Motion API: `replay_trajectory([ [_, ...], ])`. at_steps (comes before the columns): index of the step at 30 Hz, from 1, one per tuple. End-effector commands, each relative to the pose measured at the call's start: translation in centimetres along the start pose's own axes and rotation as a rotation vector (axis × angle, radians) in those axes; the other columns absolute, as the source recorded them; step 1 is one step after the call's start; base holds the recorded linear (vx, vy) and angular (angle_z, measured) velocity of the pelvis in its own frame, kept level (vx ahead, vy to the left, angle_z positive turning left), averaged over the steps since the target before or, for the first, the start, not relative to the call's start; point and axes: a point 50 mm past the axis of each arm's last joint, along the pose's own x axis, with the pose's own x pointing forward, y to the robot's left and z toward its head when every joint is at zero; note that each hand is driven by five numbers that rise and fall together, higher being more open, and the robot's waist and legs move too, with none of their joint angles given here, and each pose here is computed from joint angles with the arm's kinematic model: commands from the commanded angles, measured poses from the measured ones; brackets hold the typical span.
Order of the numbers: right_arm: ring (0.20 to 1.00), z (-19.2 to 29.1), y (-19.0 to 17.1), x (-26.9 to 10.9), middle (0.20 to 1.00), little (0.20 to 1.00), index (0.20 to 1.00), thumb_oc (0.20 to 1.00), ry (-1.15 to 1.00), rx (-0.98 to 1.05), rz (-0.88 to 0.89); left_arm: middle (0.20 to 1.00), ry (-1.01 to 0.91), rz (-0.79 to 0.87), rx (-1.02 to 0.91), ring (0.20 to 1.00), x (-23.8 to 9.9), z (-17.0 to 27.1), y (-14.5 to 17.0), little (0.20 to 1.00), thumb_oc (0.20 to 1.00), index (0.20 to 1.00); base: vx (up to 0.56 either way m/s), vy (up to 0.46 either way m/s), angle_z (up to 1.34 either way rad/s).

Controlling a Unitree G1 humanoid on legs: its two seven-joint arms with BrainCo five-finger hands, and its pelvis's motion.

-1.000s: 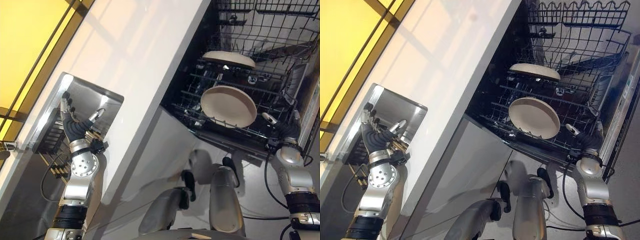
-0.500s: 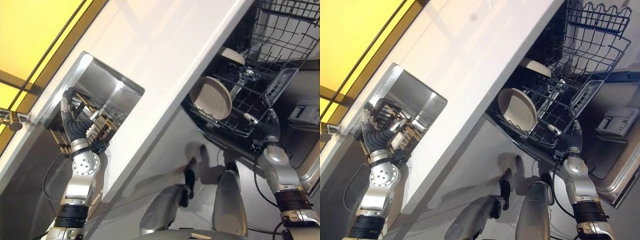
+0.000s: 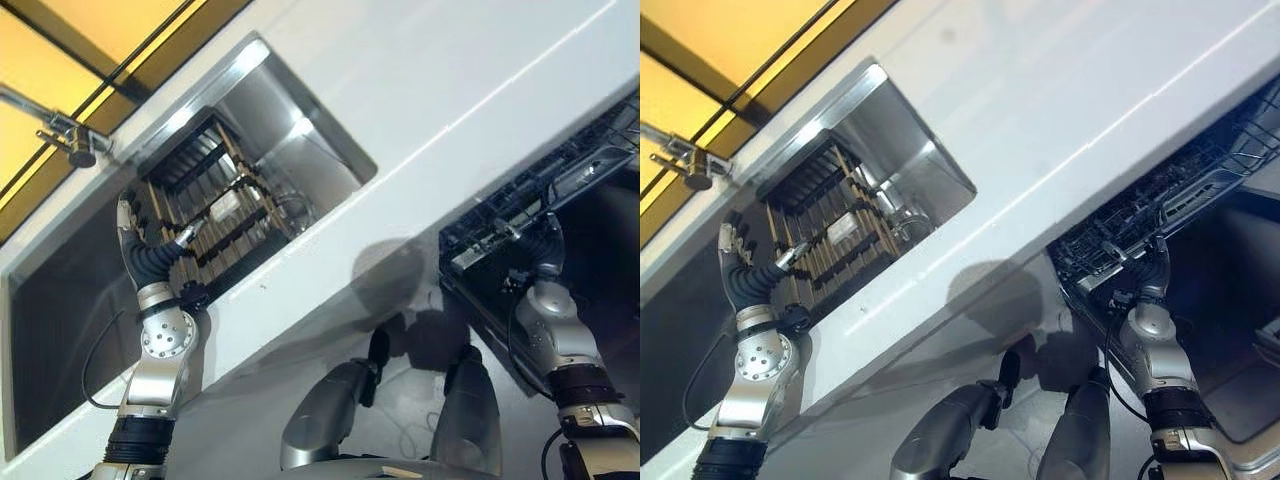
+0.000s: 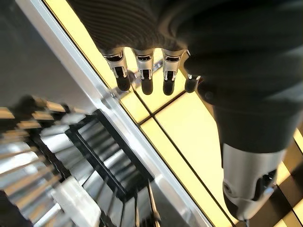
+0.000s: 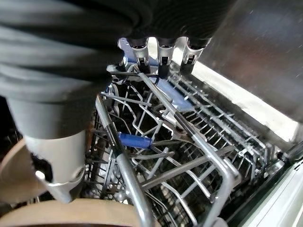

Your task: Pick up plates and place into dishwasher.

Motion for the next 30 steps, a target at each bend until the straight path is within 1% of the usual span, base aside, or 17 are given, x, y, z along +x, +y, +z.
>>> replay_trajectory([
  [1, 1.000, 8.8, 7.1, 0.3, 1.000, 1.000, 1.000, 1.000, -0.335, 0.162, 0.228, 1.000, -0.118, 0.037, 0.071, 1.000, 1.5, 2.0, 3.0, 1.000, 1.000, 1.000, 0.00, -0.021, 0.17],
  [5, 1.000, 8.2, 7.2, 0.4, 1.000, 1.000, 1.000, 1.000, -0.317, 0.166, 0.224, 1.000, -0.117, 0.029, 0.076, 1.000, 1.6, 2.0, 3.4, 1.000, 1.000, 1.000, 0.04, -0.001, 0.25],
  [9, 1.000, 8.1, 6.6, 0.8, 1.000, 1.000, 1.000, 1.000, -0.310, 0.191, 0.199, 1.000, -0.124, 0.027, 0.067, 1.000, 1.5, 2.1, 3.8, 1.000, 1.000, 1.000, 0.02, 0.006, 0.13],
  [19, 1.000, 11.5, 8.3, 1.4, 1.000, 1.000, 1.000, 1.000, -0.395, 0.184, 0.263, 1.000, -0.153, -0.003, 0.038, 1.000, 1.4, 2.5, 3.9, 1.000, 1.000, 1.000, -0.03, -0.022, 0.16],
  [23, 1.000, 10.8, 8.7, 1.3, 1.000, 1.000, 1.000, 1.000, -0.377, 0.183, 0.252, 1.000, -0.167, -0.011, 0.041, 1.000, 1.8, 2.9, 4.0, 1.000, 1.000, 1.000, -0.02, -0.065, 0.07],
  [30, 1.000, 9.1, 7.4, 1.1, 1.000, 1.000, 1.000, 1.000, -0.344, 0.184, 0.186, 1.000, -0.190, -0.020, 0.036, 1.000, 2.0, 3.3, 3.8, 1.000, 1.000, 1.000, -0.02, -0.058, 0.00],
])
